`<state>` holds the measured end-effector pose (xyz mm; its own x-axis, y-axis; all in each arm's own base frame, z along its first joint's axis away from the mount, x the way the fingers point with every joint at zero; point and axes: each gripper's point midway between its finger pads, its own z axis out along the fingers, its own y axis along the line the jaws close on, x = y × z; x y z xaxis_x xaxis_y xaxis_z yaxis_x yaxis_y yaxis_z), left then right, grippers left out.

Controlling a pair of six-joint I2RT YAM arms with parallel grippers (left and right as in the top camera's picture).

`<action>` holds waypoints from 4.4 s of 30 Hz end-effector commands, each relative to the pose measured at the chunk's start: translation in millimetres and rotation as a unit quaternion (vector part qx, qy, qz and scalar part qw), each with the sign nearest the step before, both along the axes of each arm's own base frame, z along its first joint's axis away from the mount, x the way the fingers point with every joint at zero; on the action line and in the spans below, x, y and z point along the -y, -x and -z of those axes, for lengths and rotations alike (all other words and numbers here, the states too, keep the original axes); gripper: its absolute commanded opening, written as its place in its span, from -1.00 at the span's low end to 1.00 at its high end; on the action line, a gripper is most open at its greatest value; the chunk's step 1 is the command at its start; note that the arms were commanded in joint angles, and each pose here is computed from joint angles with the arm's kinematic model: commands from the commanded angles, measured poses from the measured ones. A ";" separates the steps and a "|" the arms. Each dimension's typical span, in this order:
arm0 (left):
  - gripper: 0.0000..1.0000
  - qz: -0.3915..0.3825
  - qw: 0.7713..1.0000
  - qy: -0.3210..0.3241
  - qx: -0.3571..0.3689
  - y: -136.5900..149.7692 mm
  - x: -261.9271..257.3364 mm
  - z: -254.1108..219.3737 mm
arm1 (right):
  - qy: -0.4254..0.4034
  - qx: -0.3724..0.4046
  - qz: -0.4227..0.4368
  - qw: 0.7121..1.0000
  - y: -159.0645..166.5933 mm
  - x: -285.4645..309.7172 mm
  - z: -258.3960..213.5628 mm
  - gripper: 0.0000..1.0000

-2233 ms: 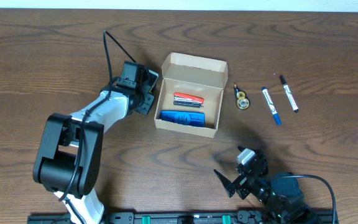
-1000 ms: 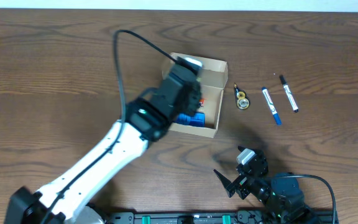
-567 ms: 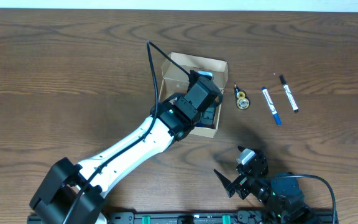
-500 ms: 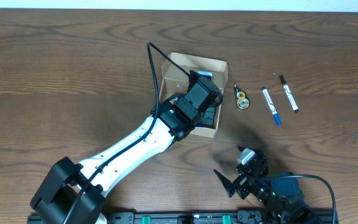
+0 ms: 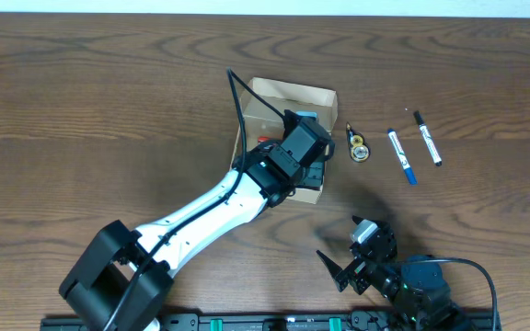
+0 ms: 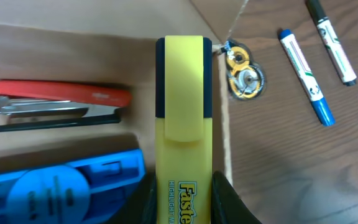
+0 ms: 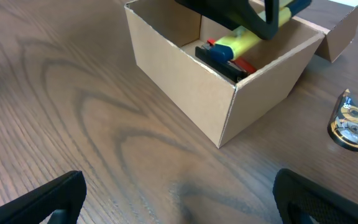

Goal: Pack container
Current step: 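Carry the highlighter into the box's right side and lower, then open left gripper and withdraw it from the box, then reach right gripper down over the black-and-yellow correction tape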

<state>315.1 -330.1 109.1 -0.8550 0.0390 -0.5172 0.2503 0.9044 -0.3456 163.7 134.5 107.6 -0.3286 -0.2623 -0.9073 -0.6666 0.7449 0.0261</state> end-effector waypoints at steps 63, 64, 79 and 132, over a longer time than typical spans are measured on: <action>-0.31 0.194 0.954 -0.187 0.133 87.3 -176.8 -134.3 | -0.004 -0.003 -0.001 1.000 1.0 -1.2 0.7 0.98; -0.31 0.195 0.955 -0.185 0.127 88.4 -179.1 -132.9 | -0.004 -0.003 -0.001 1.000 1.1 -1.2 0.7 0.99; 0.91 0.187 0.960 -0.176 0.115 86.8 -185.0 -130.8 | -0.159 -0.148 0.087 0.972 3.3 -3.7 0.5 0.99; 0.90 0.188 0.959 -0.177 0.113 87.2 -185.5 -130.2 | 0.112 -0.310 0.373 0.867 -158.4 41.3 12.1 0.98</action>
